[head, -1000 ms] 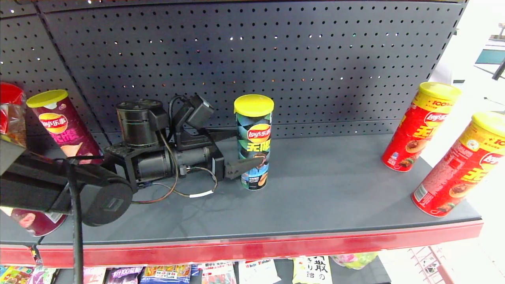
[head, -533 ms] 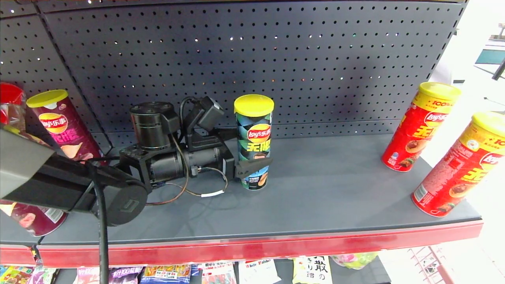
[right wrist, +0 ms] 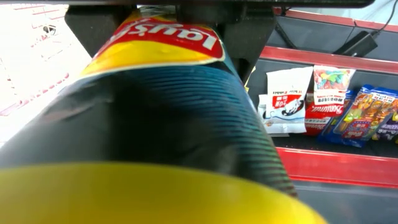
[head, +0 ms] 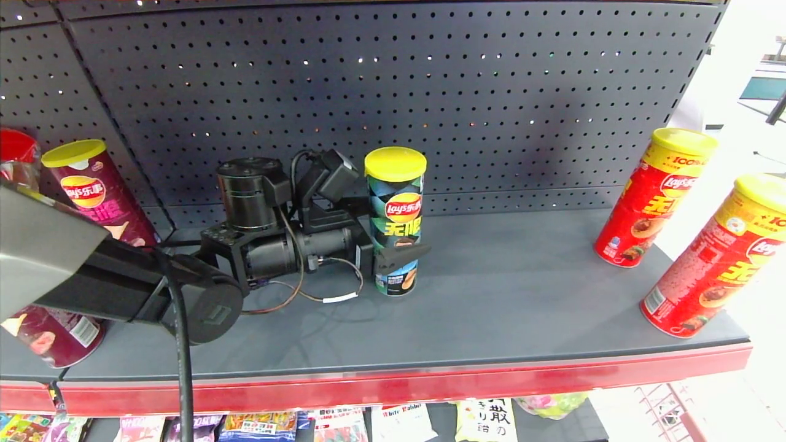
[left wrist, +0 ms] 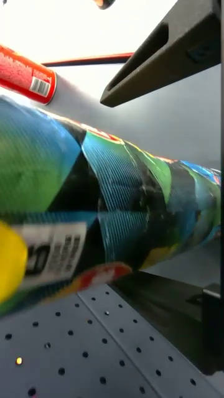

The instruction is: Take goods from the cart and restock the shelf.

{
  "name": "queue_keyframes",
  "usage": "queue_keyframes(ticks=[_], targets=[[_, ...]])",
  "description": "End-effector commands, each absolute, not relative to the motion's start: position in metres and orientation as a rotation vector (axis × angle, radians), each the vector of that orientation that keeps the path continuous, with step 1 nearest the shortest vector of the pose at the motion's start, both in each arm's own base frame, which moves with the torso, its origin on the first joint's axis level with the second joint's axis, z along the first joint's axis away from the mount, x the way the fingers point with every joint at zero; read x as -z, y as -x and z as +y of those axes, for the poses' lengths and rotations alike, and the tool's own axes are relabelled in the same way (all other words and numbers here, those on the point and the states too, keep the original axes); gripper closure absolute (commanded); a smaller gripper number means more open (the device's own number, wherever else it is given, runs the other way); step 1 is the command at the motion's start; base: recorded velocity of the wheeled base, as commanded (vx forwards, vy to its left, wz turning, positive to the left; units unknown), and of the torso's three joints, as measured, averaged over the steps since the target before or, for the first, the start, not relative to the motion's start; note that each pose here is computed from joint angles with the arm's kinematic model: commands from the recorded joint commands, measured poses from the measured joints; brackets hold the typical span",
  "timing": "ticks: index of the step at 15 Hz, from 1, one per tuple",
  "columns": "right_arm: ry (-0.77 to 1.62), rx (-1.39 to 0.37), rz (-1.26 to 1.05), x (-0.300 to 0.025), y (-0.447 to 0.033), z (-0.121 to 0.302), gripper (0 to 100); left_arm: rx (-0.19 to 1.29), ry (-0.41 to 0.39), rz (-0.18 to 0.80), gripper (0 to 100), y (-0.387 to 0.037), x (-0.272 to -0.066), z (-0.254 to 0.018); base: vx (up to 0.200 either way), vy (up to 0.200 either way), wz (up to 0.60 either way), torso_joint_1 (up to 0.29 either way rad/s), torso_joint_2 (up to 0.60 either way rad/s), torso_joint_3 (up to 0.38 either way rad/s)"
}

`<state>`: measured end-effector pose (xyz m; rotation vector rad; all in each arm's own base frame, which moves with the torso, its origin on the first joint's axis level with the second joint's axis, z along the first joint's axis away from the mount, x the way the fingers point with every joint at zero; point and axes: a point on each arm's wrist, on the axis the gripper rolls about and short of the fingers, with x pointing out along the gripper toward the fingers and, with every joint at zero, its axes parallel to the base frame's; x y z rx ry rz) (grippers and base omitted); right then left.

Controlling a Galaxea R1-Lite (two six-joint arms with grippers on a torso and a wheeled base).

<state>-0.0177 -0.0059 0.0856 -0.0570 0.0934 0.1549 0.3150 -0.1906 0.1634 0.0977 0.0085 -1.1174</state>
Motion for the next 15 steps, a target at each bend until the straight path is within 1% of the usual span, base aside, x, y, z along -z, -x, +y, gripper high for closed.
queue_keyframes(ticks=[1,9,13,14,15], targets=[[0.058,-0.155,0.094,-0.0857,0.0176,-0.0058,100,1.121,-0.105,0.01,0,-0.3165,-0.1605,-0.1927,0.0,0.0,0.0,0.0,0.0,0.0],[0.058,-0.155,0.095,-0.0856,0.0176,-0.0058,100,1.113,-0.11,0.025,0,-0.3198,-0.1543,-0.1938,0.0,0.0,0.0,0.0,0.0,0.0],[0.058,-0.155,0.094,-0.0857,0.0176,-0.0058,100,1.094,-0.11,0.022,0,-0.3219,-0.1547,-0.1951,0.0,0.0,0.0,0.0,0.0,0.0],[0.058,-0.155,0.095,-0.0856,0.0176,-0.0058,100,1.094,-0.111,0.027,0,-0.3236,-0.1515,-0.1961,0.0,0.0,0.0,0.0,0.0,0.0],[0.058,-0.155,0.095,-0.0856,0.0176,-0.0058,100,1.094,-0.112,0.013,100,-0.3242,-0.152,-0.1964,0.0,0.0,0.0,0.0,0.0,0.0]])
